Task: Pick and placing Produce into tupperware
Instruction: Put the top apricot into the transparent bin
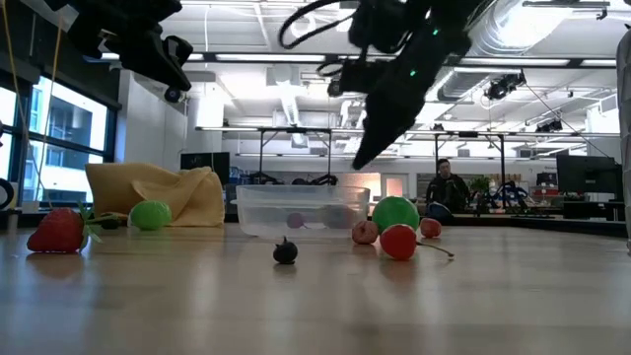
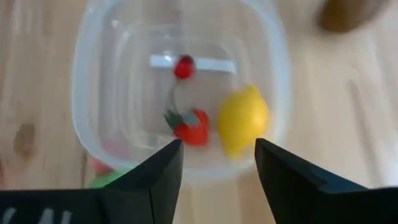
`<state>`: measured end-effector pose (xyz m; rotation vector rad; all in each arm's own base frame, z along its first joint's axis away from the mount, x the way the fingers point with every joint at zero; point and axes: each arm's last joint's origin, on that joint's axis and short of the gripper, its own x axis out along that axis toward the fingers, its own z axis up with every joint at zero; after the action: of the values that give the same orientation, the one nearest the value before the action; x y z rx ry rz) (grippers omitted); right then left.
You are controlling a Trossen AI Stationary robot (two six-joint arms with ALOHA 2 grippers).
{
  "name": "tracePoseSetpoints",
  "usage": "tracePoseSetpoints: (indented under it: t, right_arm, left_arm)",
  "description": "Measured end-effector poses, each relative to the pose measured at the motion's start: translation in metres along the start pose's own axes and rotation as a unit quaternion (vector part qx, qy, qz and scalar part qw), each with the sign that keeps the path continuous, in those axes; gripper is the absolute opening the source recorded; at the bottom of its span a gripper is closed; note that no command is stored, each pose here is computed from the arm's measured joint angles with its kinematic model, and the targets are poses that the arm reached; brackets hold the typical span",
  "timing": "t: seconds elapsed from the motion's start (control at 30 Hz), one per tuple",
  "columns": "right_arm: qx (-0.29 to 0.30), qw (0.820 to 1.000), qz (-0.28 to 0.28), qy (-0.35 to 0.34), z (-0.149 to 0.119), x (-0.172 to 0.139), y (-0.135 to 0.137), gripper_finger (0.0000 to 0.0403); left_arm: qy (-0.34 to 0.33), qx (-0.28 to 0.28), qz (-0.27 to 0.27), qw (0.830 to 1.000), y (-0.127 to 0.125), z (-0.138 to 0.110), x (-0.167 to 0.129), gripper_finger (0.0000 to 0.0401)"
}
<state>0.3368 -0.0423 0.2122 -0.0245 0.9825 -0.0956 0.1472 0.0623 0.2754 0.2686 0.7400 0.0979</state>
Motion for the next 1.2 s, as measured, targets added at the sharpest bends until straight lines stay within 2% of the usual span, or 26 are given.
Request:
tracePoseSetpoints:
  t: [0.2,0.37,0.57,0.73,0.93,1.07,1.2]
  right_arm:
    - [0.035,0.999,-0.017,-0.018,-0.024,-0.022,0.0,0.0176]
    - [0.072,0.996,-0.015,-0.044,-0.068,-0.016,0.004,0.0172]
    - [0.091,0.993,-0.014,-0.069,-0.102,-0.014,0.007,0.0172]
    - [0.11,0.992,-0.013,-0.065,-0.118,-0.007,0.008,0.0179]
    - [0.134,0.989,-0.025,-0.051,-0.133,-0.001,0.009,0.0214]
    - [0.135,0.988,-0.029,-0.073,-0.135,0.0,0.009,0.0236]
    - [0.133,0.988,-0.035,-0.066,-0.137,0.002,0.009,0.0242]
  left_arm:
    - [0.0,0.0,0.0,1.0,0.0,0.0,0.0,0.001]
    - [0.0,0.0,0.0,1.0,0.0,0.0,0.0,0.001]
    - [0.0,0.0,0.0,1.0,0.0,0.0,0.0,0.001]
    - [0.0,0.0,0.0,1.0,0.0,0.0,0.0,0.001]
    - [0.0,0.0,0.0,1.0,0.0,0.0,0.0,0.001]
    - [0.0,0.0,0.0,1.0,0.0,0.0,0.0,0.001]
    - [0.0,0.0,0.0,1.0,0.0,0.0,0.0,0.001]
